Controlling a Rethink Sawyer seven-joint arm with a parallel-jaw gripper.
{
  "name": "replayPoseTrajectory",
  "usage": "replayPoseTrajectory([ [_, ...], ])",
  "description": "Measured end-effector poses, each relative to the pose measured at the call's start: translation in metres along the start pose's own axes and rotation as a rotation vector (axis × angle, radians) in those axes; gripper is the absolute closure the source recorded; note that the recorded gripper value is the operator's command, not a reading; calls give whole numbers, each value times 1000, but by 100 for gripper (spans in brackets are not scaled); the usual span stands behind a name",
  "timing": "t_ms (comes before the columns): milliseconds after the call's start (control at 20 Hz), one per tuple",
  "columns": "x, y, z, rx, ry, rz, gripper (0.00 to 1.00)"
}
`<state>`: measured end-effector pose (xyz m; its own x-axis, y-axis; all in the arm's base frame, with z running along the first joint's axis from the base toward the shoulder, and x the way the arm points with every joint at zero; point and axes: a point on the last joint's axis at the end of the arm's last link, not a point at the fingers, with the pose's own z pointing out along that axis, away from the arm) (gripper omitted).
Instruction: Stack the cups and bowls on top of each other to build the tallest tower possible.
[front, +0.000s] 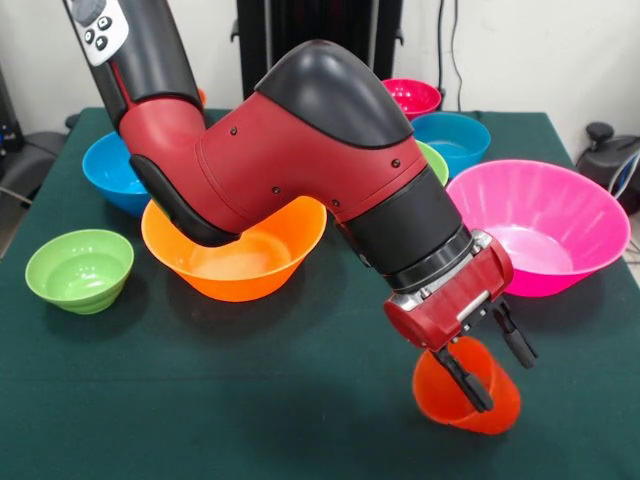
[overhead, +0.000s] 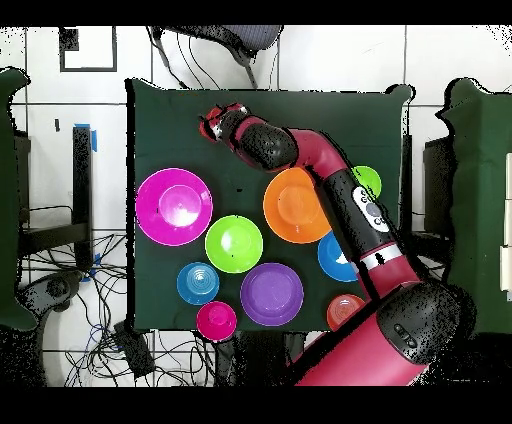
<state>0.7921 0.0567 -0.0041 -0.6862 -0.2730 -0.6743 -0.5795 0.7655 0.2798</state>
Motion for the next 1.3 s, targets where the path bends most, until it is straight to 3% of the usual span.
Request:
replayPoseTrajectory([
  [1300,-2,2,2,5,10,-13,0],
])
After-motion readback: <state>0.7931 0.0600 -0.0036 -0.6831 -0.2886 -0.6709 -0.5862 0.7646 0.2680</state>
